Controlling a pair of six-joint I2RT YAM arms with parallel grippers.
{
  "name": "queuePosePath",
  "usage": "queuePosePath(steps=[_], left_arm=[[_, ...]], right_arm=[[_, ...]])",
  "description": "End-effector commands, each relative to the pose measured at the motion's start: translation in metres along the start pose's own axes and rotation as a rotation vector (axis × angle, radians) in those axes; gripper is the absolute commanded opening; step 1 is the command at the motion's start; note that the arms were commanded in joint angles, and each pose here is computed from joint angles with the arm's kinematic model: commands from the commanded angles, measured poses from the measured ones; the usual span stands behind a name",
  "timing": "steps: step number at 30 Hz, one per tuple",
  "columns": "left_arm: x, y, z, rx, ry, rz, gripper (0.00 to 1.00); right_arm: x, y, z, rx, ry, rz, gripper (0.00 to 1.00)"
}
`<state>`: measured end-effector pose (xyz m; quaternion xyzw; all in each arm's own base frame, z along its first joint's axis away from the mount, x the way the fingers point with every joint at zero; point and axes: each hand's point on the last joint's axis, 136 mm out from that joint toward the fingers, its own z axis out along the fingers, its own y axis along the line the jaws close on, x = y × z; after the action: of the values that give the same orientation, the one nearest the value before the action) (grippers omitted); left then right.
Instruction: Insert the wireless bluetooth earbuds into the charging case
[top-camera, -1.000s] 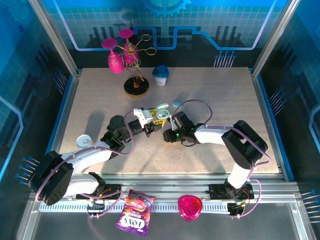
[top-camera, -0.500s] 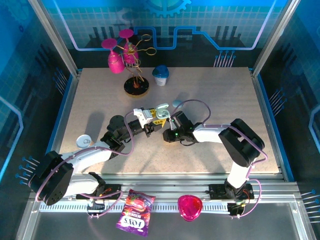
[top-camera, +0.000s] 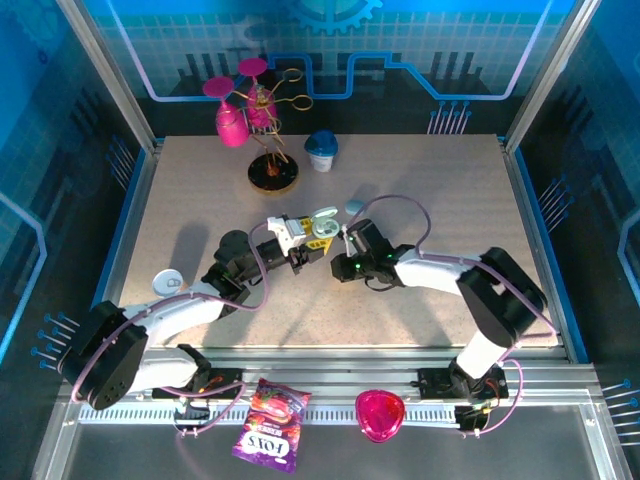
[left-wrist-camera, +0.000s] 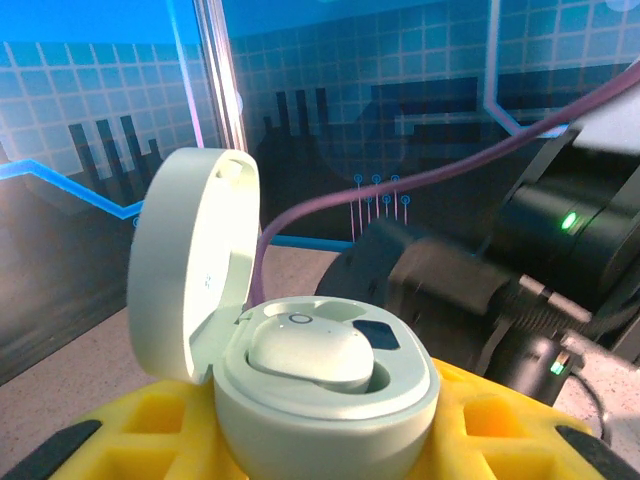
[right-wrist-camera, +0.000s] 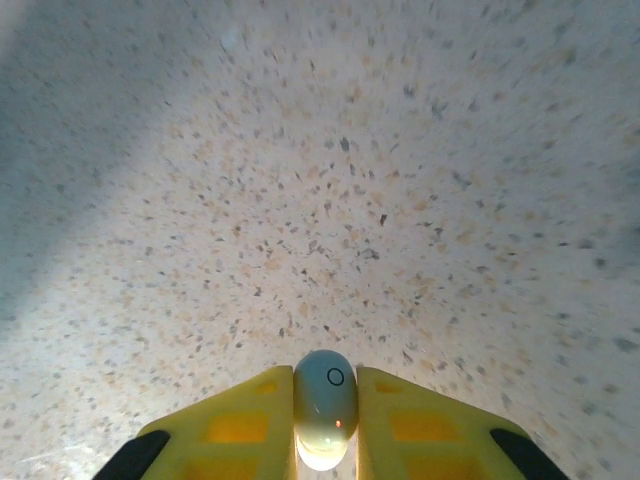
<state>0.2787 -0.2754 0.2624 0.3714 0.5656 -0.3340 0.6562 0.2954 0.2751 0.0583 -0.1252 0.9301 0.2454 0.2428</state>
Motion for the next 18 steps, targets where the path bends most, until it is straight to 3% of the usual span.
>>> queuePosePath(steps=[1, 11, 18], left_arm=[[-0.006, 0.006, 0.006, -0.019, -0.030, -0.002, 0.21], [0.011, 0.017, 0.013, -0.003, -0.049, -0.137, 0.19], [0.016, 0.007, 0.018, 0.073, -0.010, -0.187, 0.19]], right_arm=[[-0.017, -0.005, -0.034, 0.062, -0.084, -0.030, 0.17], [-0.066, 0.032, -0.153, 0.102, -0.341, -0.177, 0.17], [-0.089, 0.073, -0.194, 0.013, -0.466, -0.266, 0.17]])
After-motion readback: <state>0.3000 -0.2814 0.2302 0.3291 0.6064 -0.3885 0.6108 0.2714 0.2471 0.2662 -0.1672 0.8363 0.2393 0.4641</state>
